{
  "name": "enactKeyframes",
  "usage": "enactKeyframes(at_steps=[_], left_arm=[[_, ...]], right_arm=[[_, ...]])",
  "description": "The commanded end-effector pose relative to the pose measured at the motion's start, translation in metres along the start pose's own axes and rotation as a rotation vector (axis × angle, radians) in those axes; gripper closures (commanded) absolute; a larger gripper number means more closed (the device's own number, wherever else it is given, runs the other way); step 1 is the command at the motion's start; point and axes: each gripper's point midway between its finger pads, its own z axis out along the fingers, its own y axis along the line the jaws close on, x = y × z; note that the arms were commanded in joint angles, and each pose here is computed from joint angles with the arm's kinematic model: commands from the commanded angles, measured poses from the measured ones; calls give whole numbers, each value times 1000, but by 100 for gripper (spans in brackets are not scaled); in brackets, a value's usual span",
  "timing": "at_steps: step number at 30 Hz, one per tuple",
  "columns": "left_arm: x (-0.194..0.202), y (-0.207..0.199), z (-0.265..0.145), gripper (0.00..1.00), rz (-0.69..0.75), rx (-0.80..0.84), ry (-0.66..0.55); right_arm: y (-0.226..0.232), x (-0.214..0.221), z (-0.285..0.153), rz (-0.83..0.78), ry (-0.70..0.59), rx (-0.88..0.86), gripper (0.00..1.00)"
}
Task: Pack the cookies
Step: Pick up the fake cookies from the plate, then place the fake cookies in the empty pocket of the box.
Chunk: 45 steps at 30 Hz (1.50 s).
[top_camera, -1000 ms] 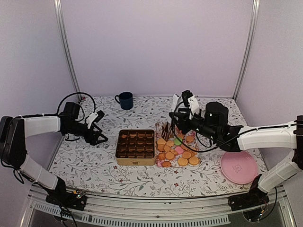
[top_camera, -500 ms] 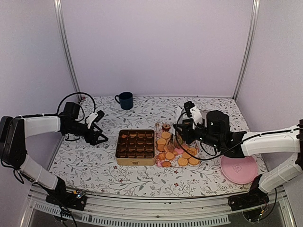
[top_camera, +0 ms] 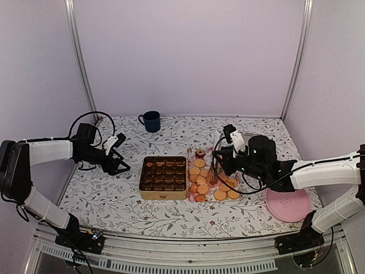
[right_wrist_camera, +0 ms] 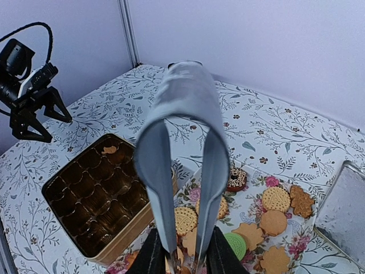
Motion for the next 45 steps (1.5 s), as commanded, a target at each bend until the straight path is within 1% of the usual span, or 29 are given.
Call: enactKeyframes(at_steps=[1, 2, 6, 9, 13, 16, 20, 22, 27, 30, 33, 38, 45], left_arm=[[-7, 2, -5, 20, -1, -6, -14], [-7, 2, -5, 20, 1, -6, -14], [-7, 3, -5, 20, 2, -9, -13], [-6, 3, -5, 20, 3, -10, -10], [-5, 4, -4, 20, 11, -19, -5], [-5, 5, -4, 20, 7, -21, -2], [-5, 3, -4, 20, -10, 1, -14], [-5, 4, -4, 20, -18, -2, -15], [-1, 6, -4, 20, -25, -10, 0], [-1, 6, -6, 20, -26, -10, 2], [0, 6, -7, 20, -21, -11, 3], [2, 5, -7, 20, -16, -14, 8], [2, 6, -7, 20, -11, -17, 8]], right_arm=[[-1, -30, -7, 1, -90, 20, 84], [-2, -32, -7, -3, -92, 24, 87], [-1, -39, -7, -16, -105, 23, 95], [4, -56, -8, -26, -134, 9, 98], [11, -95, -14, -55, -211, -7, 99], [24, -121, -13, -65, -258, -52, 99], [51, -146, 9, -114, -292, -122, 99], [66, -150, 26, -128, -293, -161, 99], [98, -153, 72, -153, -289, -241, 99], [110, -141, 103, -160, -263, -273, 99], [119, -133, 123, -162, -247, -298, 99], [126, -122, 141, -166, -225, -318, 99], [132, -113, 149, -150, -205, -352, 99]])
